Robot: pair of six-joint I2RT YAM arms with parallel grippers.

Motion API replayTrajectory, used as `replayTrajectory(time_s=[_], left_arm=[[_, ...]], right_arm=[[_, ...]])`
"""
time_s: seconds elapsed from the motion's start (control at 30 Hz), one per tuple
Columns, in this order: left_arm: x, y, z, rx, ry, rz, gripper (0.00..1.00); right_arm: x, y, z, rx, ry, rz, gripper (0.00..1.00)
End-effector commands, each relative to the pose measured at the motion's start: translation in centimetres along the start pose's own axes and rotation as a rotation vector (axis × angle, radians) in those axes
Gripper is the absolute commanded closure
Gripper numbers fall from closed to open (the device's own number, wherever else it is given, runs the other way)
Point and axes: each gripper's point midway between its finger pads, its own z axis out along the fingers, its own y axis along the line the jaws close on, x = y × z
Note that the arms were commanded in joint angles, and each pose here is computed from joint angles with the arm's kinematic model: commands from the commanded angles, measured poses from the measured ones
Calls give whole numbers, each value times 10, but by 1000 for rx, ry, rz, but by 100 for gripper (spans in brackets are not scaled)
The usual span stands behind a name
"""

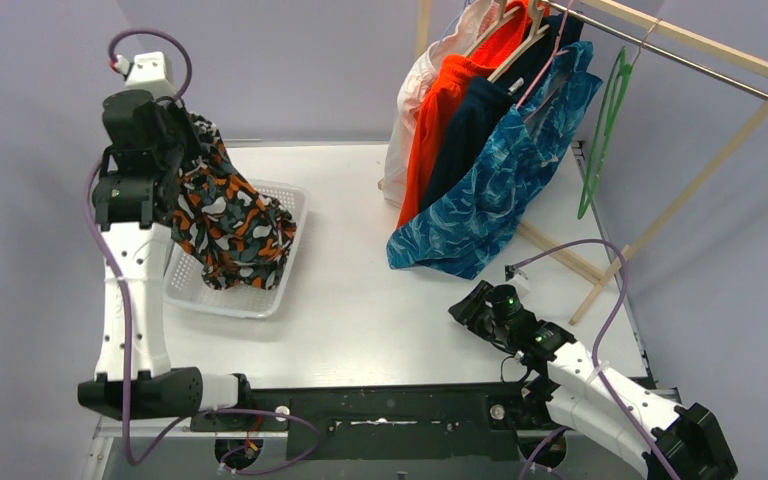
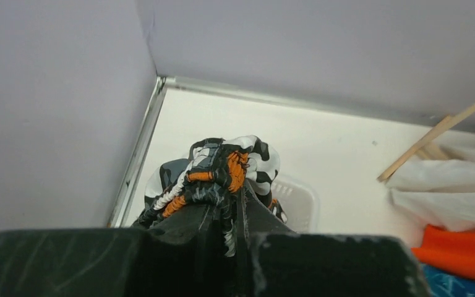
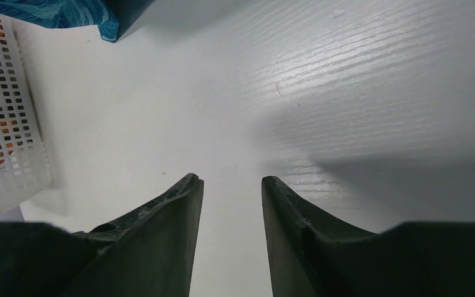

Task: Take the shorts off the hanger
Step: Place the shorts in the basket.

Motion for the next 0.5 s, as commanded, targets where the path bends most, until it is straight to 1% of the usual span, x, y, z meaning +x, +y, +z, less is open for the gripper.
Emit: replayTrajectory(time_s=[0.0, 0.1, 0.13, 0.23, 0.27, 0.37, 0.4, 0.47], left_arm=[[26, 10, 45, -28, 50, 4, 100], [62, -2, 67, 39, 117, -34, 100], [80, -8, 74, 77, 153, -49, 100], [138, -19, 95, 135, 288, -117, 100], [162, -22, 101, 154, 340, -141, 100], [221, -33, 115, 240, 481, -243, 100], [240, -32, 119, 233, 536, -271, 100], [277, -21, 127, 156, 660, -277, 100]], right_arm=[[-8, 15, -2, -51, -32, -5, 59], [-8, 13, -2, -46, -35, -2, 59], [-9, 13, -3, -48, -38, -1, 59], [-9, 13, -4, -47, -39, 0, 59], [-10, 13, -5, -48, -40, -2, 59], [-11, 14, -8, -49, -46, -8, 59], [-12, 13, -9, -48, -49, -7, 59], [-14, 12, -12, -45, -56, -9, 59]])
